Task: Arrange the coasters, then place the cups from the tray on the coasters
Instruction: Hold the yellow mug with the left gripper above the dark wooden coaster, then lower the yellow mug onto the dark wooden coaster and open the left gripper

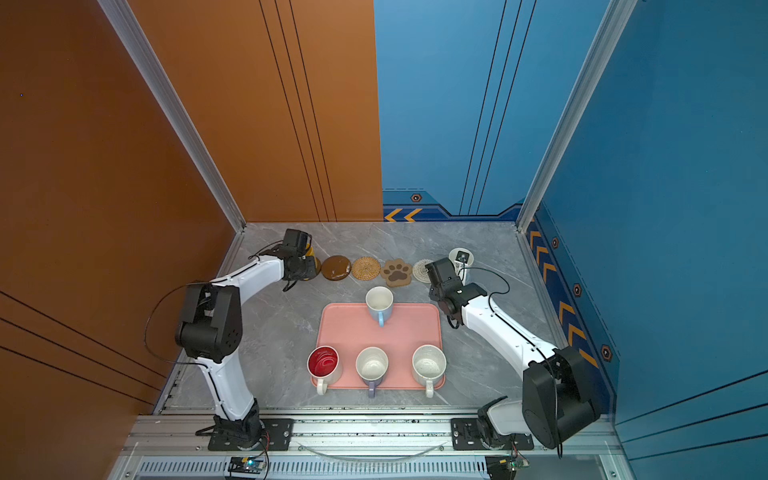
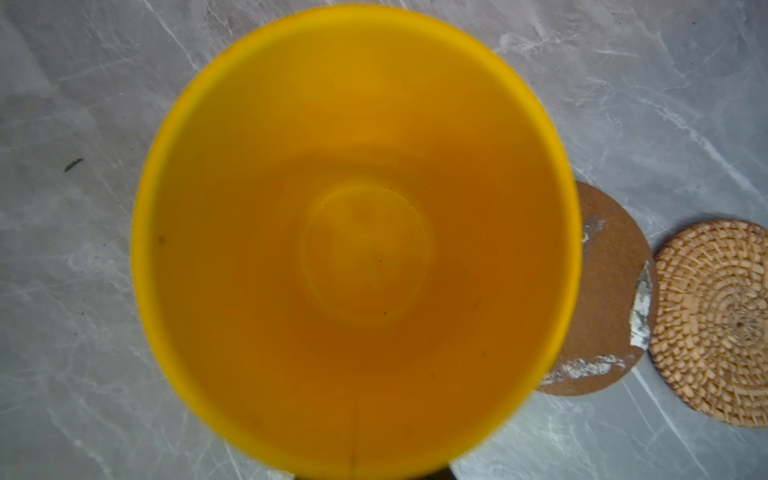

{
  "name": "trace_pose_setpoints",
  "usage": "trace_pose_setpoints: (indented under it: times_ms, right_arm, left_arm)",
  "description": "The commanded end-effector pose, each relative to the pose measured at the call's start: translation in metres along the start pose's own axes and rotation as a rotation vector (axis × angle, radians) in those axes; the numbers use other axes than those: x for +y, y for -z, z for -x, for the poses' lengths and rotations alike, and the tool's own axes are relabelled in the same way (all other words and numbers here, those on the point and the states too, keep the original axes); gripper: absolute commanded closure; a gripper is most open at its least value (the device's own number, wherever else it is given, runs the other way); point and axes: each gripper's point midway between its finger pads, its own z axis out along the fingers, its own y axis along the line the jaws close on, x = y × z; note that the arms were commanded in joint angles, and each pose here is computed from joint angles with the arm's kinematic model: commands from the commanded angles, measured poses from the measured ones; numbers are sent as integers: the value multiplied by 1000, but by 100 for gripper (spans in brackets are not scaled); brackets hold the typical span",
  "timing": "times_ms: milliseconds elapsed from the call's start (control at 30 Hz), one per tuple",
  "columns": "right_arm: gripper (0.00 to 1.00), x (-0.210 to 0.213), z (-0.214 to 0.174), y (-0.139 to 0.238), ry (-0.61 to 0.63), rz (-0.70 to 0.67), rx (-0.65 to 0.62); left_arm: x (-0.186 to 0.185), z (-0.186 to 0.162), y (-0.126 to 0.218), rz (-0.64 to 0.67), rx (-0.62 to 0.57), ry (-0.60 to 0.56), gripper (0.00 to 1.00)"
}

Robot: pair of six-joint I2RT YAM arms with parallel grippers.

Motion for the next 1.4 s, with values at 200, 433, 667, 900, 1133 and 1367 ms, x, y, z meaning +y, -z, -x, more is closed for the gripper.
trace_pose_setpoints:
  times_ms: [200, 433, 667, 900, 1133, 1367]
  right_arm:
    - [24, 1, 7, 7, -5, 6, -26]
    - [23, -3, 8, 10, -12, 0, -41]
    - [23, -6, 8, 12, -16, 0, -45]
    - [23, -6, 9, 14, -21, 5, -49]
    - [23, -7, 9, 18, -27, 11, -55]
    - [23, -8, 10, 22, -38, 27, -63]
  left_arm:
    - [4, 6, -1, 26, -9, -3, 82]
    - [5, 1, -1, 34, -2, -8, 75]
    - [6, -3, 3, 36, -2, -9, 67]
    - [8, -4, 11, 36, -10, -8, 57]
    - [5, 0, 34, 13, -49, -11, 51]
    - [-1, 8, 79, -29, -130, -18, 49]
